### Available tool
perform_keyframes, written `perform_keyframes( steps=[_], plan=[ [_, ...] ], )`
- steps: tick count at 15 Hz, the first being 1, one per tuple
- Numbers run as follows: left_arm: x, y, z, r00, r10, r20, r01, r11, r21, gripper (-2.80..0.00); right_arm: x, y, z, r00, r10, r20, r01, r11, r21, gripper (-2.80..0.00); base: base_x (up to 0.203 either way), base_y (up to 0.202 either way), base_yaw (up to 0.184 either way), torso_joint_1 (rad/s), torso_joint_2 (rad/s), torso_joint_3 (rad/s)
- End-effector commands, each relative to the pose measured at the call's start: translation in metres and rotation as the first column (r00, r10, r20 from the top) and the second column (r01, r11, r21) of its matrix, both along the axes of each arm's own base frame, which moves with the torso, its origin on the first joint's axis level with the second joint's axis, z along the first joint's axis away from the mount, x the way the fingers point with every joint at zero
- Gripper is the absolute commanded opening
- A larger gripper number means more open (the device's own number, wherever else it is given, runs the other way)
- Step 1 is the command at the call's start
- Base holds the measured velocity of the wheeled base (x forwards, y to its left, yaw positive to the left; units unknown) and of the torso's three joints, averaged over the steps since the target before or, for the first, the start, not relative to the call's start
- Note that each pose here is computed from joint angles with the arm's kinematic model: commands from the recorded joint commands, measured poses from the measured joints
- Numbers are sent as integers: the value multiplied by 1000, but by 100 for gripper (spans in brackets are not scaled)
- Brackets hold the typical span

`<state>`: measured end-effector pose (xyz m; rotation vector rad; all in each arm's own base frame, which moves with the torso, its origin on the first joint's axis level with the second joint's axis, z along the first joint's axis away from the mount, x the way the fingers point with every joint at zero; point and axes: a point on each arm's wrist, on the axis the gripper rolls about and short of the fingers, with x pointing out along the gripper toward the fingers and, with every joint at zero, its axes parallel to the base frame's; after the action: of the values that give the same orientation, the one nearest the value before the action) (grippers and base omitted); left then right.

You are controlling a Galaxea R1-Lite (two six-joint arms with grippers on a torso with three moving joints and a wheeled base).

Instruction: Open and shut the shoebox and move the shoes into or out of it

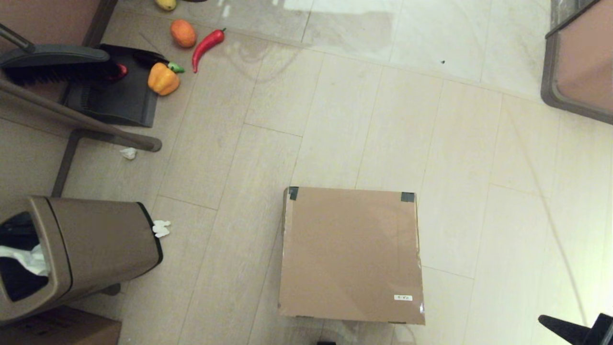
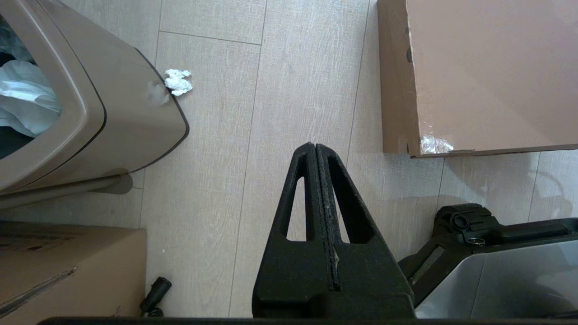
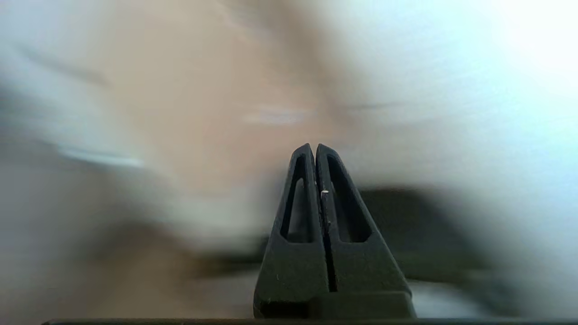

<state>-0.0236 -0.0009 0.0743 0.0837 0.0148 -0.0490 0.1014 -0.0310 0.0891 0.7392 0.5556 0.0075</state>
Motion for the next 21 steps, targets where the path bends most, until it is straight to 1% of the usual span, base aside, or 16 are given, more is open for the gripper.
perform_keyframes(
  steps=[1,2,3,4,7,9,11,12,13,14,15,16,18,19,20,21],
  plan=[
    [0,0,0,1000,-1,-5,1,1000,0,-280,-3,10,0,999,-25,-36,6,887,-462,-280,0,0,0,0,0,0],
    [0,0,0,1000,1,-5,-1,1000,-1,-280,-12,22,3,998,61,-23,-64,861,-505,-280,0,0,0,0,0,0],
    [0,0,0,1000,1,-5,-1,1000,-1,-280,-28,29,4,992,128,2,-107,839,-534,-280,0,0,0,0,0,0],
    [0,0,0,1000,1,-5,-1,1000,0,-280,-45,31,6,987,155,42,-106,824,-556,-280,0,0,0,0,0,0],
    [0,0,0,1000,0,-5,0,1000,0,-280,-87,32,5,964,170,204,-16,805,-594,-280,0,0,0,0,0,0],
    [0,0,0,1000,1,-5,-1,1000,-1,-280,-107,31,1,938,160,308,60,799,-599,-280,0,0,0,0,0,0],
    [0,0,0,1000,1,-5,-1,1000,-1,-280,-120,30,-4,910,120,398,153,794,-589,-280,0,0,0,0,0,0],
    [0,0,0,1000,1,-5,-1,1000,-7,-280,-125,30,-6,889,108,445,194,792,-579,-280,0,0,0,0,0,0],
    [0,0,0,1000,2,-6,-2,1000,-21,-280,-127,30,-8,869,98,485,224,796,-562,-280,0,0,0,0,0,0],
    [0,0,0,1000,10,-5,-10,999,-31,-280,-126,30,-8,843,80,533,252,815,-522,-280,0,0,0,0,0,0],
    [0,1,0,1000,24,-6,-25,999,-34,-280,-125,30,-9,836,45,547,256,850,-461,-280,0,0,0,0,0,0],
    [0,1,0,999,33,-5,-33,999,-38,-280,-124,30,-10,842,35,538,250,859,-447,-280,0,0,0,0,0,0],
    [0,1,0,999,43,-6,-43,997,-63,-280,-124,30,-11,843,20,538,248,872,-422,-280,0,0,0,0,0,0],
    [0,1,0,999,45,-7,-45,996,-74,-280,-124,30,-10,842,20,540,250,872,-421,-280,0,0,0,0,0,0],
    [0,1,0,999,45,-7,-45,996,-74,-280,-124,30,-10,840,40,541,249,857,-451,-280,0,0,0,0,0,0],
    [0,1,0,999,45,-7,-45,996,-74,-280,-124,31,-9,838,92,538,247,815,-524,-280,0,0,0,0,0,0]
  ],
)
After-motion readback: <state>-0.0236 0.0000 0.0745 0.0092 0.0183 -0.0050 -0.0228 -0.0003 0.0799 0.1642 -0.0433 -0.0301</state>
